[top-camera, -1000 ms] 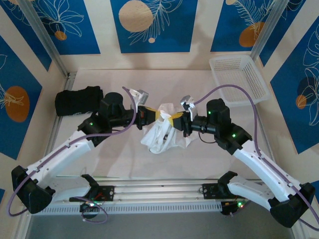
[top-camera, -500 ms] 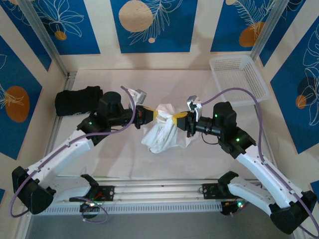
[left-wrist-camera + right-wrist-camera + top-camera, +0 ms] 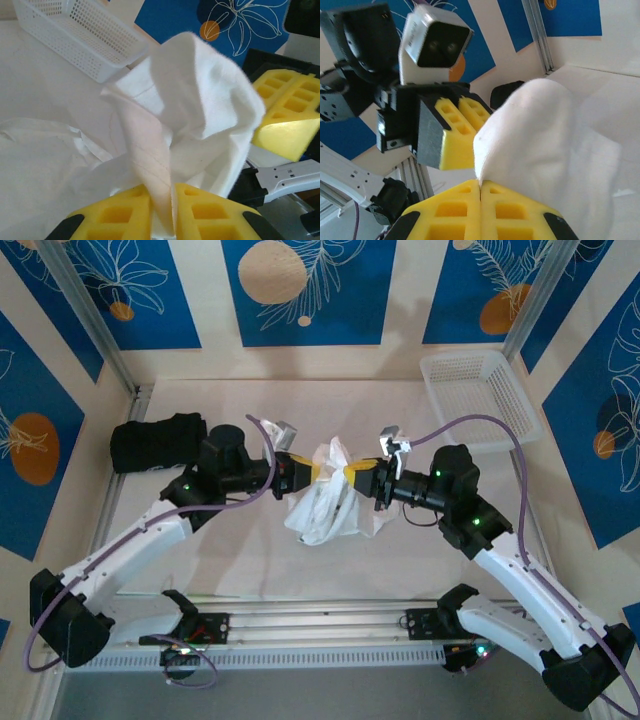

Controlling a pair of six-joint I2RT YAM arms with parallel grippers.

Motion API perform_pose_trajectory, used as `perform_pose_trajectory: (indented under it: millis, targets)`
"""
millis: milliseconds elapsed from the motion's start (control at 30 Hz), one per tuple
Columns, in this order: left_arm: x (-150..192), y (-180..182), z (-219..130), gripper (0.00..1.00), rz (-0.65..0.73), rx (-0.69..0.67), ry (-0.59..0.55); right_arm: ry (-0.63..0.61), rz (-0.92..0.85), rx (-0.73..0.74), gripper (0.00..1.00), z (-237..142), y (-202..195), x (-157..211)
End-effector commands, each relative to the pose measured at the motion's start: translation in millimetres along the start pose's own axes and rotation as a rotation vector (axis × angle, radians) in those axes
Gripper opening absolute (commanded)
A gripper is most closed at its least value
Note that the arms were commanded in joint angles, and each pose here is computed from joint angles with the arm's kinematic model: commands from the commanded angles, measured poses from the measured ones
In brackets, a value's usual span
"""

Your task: Fold the inside-out t-shirt

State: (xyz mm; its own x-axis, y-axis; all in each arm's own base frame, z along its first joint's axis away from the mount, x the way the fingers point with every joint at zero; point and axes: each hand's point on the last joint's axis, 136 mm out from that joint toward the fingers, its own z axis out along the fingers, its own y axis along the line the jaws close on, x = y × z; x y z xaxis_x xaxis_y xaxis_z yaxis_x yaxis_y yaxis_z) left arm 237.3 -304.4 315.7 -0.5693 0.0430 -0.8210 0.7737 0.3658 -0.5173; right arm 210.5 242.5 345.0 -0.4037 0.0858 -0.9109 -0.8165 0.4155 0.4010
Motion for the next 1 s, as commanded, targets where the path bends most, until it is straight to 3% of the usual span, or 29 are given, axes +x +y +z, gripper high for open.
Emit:
perform_pose_trajectory:
  millis: [0,133,267,433,533,667,867,967]
  targets:
    - [-3.0,2.0,1.6,0.21,0.002,0.016,-0.015,-0.05,-0.012,-0.057,0.0,0.5,12.3,-12.7]
    - [-9.1,1.3,1.8,0.19,0.005,0.013,-0.03,-0.035,-0.021,-0.057,0.0,0.8,11.9,-7.2]
    - [-24.5,2.0,-7.7,0.0,0.043,-0.023,-0.086,-0.004,-0.029,-0.015,0.0,-2.3,2.0,10.3]
    - [-54.9,-19.3,-40.2,0.0,0.15,0.009,-0.222,-0.008,-0.037,0.088,0.0,-14.2,-17.4,34.9]
    - [-65.5,-42.2,-55.2,0.0,0.24,0.078,-0.278,0.024,-0.102,0.052,0.14,-13.8,-12.9,58.5]
    - [-63.1,-58.9,-60.8,0.0,0.349,0.138,-0.271,0.102,-0.199,-0.047,0.32,-11.6,9.3,77.6]
    - [-45.9,-72.4,-60.7,0.0,0.466,0.224,-0.201,0.032,-0.282,0.081,0.44,-25.3,5.8,37.1]
    - [-41.3,-74.7,-58.2,0.0,0.468,0.258,-0.172,0.03,-0.264,0.06,0.48,-21.2,8.4,20.4]
